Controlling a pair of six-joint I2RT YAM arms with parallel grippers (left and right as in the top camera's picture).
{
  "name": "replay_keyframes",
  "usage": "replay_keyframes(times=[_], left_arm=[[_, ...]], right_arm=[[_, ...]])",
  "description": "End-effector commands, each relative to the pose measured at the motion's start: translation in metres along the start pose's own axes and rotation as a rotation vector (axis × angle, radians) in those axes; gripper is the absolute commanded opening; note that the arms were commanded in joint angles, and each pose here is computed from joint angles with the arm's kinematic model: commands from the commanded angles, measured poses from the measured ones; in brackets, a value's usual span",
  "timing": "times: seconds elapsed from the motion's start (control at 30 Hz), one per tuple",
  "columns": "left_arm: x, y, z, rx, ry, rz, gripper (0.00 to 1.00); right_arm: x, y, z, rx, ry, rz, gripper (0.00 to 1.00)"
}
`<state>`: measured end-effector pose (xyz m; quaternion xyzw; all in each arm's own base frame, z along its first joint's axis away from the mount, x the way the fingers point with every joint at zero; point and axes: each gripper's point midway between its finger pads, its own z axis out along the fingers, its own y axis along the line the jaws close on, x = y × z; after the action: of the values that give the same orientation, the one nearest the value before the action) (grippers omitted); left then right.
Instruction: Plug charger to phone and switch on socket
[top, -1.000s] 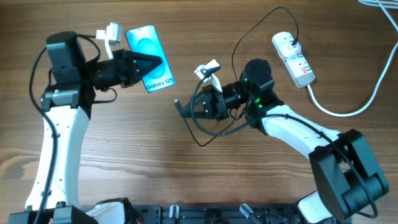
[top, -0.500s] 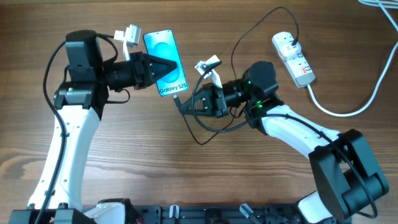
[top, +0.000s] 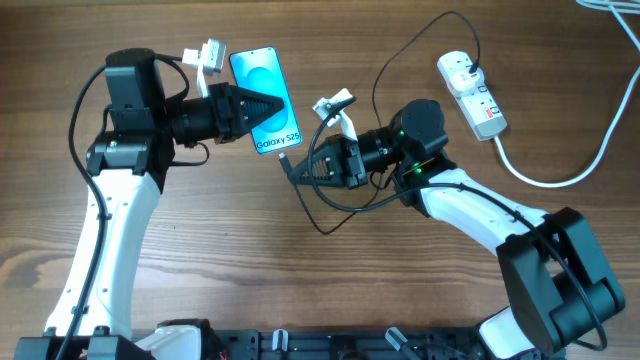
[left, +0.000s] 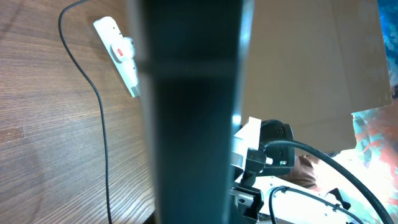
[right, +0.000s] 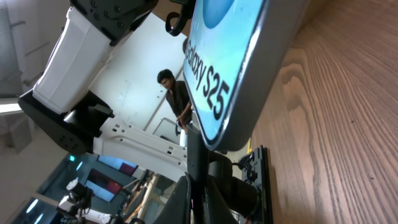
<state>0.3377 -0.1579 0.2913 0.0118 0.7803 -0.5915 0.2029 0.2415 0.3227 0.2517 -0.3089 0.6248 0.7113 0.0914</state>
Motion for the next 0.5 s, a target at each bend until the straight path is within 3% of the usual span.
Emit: replay_keyframes(times=[0.0,0.47], left_arm=[[0.000,-0.006,0.000,0.012,0.004,0.018,0.04],[0.001,-0.006,0.000,0.016,0.009,0.013,0.04]], right_arm=[[-0.001,0.000,0.001,-0.002,0.000,-0.001,0.04],[-0.012,-0.004,0.000,0.025,-0.061,-0.004,0.04]])
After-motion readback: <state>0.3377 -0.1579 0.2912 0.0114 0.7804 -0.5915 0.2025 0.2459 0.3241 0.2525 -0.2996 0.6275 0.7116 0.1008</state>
